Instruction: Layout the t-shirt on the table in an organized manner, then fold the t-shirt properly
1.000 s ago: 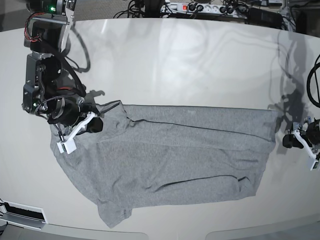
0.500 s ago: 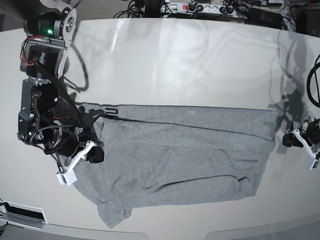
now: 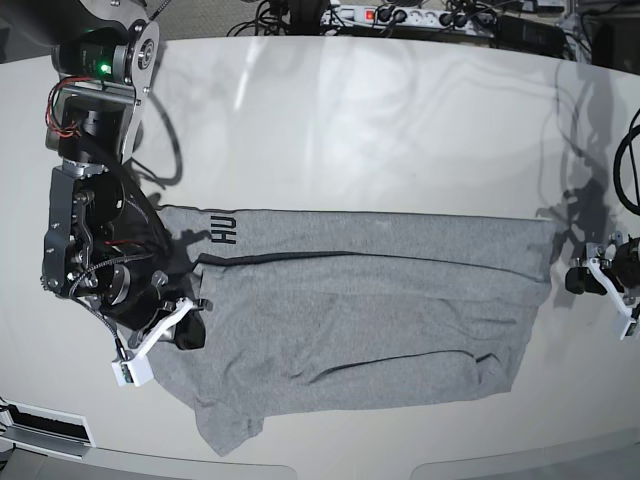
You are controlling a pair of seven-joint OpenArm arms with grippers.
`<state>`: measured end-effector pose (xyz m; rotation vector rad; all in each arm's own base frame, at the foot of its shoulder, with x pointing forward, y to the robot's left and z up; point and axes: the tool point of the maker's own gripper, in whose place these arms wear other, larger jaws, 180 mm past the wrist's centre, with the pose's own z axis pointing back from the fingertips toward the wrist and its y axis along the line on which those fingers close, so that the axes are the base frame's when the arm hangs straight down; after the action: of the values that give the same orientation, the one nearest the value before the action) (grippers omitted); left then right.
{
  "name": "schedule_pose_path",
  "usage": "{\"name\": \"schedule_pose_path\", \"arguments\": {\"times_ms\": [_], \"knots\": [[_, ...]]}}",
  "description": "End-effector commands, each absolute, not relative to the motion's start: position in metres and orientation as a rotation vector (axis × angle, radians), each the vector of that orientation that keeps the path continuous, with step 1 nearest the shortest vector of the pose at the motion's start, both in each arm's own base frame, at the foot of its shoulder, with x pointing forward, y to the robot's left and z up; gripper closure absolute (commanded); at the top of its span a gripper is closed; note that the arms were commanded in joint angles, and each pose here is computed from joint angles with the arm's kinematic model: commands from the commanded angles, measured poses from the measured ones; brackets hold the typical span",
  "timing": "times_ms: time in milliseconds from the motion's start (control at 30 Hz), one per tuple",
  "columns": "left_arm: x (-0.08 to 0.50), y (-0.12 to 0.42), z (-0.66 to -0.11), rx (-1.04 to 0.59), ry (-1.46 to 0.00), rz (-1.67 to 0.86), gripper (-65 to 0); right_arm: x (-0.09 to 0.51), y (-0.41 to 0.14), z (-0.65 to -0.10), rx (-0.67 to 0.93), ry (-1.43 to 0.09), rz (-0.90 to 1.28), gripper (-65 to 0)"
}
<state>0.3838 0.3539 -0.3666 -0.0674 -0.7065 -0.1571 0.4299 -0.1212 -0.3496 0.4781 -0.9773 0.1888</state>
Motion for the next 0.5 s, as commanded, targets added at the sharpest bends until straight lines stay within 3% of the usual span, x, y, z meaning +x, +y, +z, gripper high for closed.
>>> {"name": "schedule_pose_path", "arguments": {"times_ms": [0, 233, 467], "knots": [[0.395, 0.364, -0.345, -0.052, -0.765, -0.151, -31.1, 0.448, -0.125, -0.321, 0.467, -1.067, 0.191, 0.0], [0.395, 0.363, -0.344, -0.052, -0.766, -0.151, -31.1, 0.453, -0.147, -0.333, 0.346, -1.040, 0.109, 0.0], [0.395, 0.364, -0.344, -0.051, -0.766, -0.152, -31.1, 0.452, -0.141, -0.332, 0.365, -1.043, 0.133, 0.0]]}}
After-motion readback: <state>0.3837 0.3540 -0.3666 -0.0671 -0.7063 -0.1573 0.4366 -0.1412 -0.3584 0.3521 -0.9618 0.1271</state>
